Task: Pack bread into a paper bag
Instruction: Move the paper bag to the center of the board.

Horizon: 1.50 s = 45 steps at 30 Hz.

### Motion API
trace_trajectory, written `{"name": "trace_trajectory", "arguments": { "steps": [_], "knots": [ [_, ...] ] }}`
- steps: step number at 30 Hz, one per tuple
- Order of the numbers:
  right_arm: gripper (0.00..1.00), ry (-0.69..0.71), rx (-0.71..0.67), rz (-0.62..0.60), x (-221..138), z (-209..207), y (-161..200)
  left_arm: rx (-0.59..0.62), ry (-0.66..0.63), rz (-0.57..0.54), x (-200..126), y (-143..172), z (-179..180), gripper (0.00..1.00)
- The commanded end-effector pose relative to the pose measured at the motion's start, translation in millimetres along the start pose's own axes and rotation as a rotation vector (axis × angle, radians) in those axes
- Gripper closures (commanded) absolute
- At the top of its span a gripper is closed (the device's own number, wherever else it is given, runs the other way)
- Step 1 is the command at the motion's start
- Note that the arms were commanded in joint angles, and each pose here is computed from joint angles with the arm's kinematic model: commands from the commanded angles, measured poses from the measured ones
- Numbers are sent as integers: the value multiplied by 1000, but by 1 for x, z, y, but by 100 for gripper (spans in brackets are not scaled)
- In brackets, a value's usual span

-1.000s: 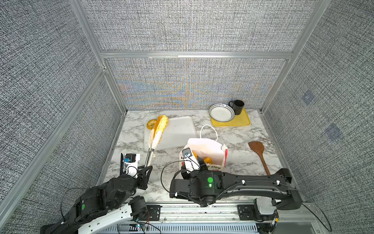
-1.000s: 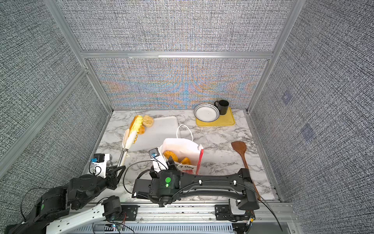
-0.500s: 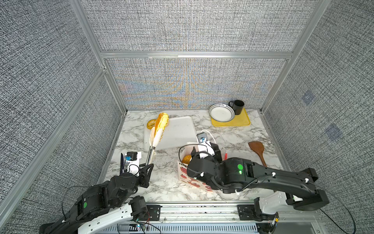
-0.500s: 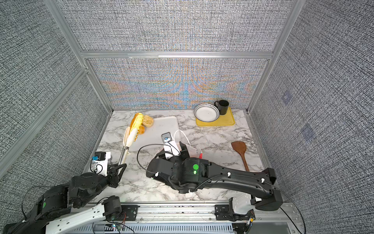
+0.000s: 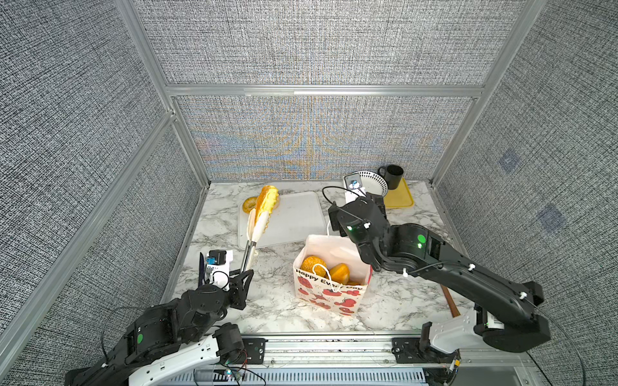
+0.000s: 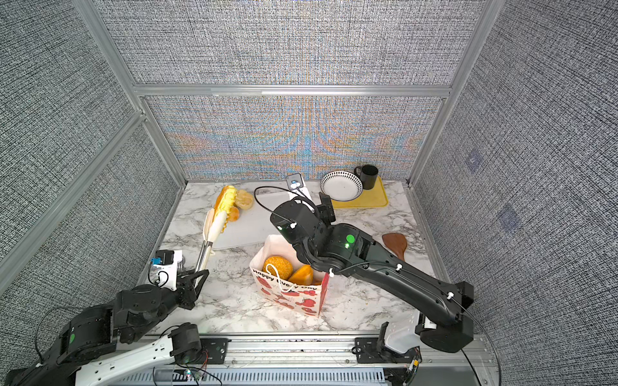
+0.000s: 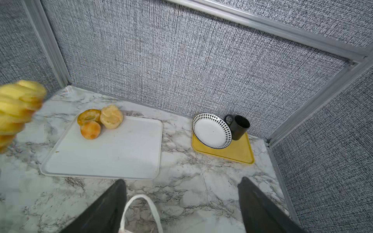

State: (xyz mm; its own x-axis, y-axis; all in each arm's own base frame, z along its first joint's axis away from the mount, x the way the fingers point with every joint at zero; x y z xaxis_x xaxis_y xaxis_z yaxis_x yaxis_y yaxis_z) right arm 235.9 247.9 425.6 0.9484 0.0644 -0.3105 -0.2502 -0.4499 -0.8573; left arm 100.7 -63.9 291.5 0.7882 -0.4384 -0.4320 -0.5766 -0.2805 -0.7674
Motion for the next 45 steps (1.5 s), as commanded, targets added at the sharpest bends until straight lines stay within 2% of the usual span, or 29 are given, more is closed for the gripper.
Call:
{"name": "trace_trajectory", "arguments": {
  "steps": [1, 9, 17, 25, 29, 31, 35, 36, 45],
  "knots": [
    [10, -87, 1, 23, 15, 5, 5, -21, 8, -45, -3, -8, -1, 98],
    [10, -231, 33, 74, 34, 16, 17, -25, 0, -53, -2, -6, 2, 98],
    [11, -333, 47, 107, 36, 30, 31, -21, -13, -60, -2, -6, 5, 98],
    [21, -386, 80, 128, 29, 32, 48, -22, -18, -62, 0, -4, 6, 98],
    [38, -405, 79, 143, 30, 38, 58, -23, -19, -64, 0, -4, 6, 98],
    [54, -403, 81, 140, 30, 37, 58, -22, -20, -64, 0, -4, 6, 98],
    [93, -349, 96, 124, 31, 27, 53, -22, -23, -64, 0, -4, 7, 98],
    [100, -331, 101, 122, 32, 23, 52, -22, -23, -63, 0, -4, 7, 98],
    [100, -129, 199, 134, 55, -25, 56, -18, -18, -49, 2, -3, 4, 98]
  ]
}}
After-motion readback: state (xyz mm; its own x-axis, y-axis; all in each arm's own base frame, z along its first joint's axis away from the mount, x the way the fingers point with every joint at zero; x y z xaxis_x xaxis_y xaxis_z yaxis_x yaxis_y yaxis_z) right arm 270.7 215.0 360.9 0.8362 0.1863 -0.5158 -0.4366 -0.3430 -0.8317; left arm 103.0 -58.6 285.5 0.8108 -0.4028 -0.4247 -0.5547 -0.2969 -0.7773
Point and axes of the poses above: each gripper's point midway between its finger pads, its own x axis out along the fingers, its own z axis along the line the jaws close on, y = z × x, the point moved 5 cm from there along -x, back along the fingers, and after that the axes turned 12 degrees about -x, right-handed, at the moved point
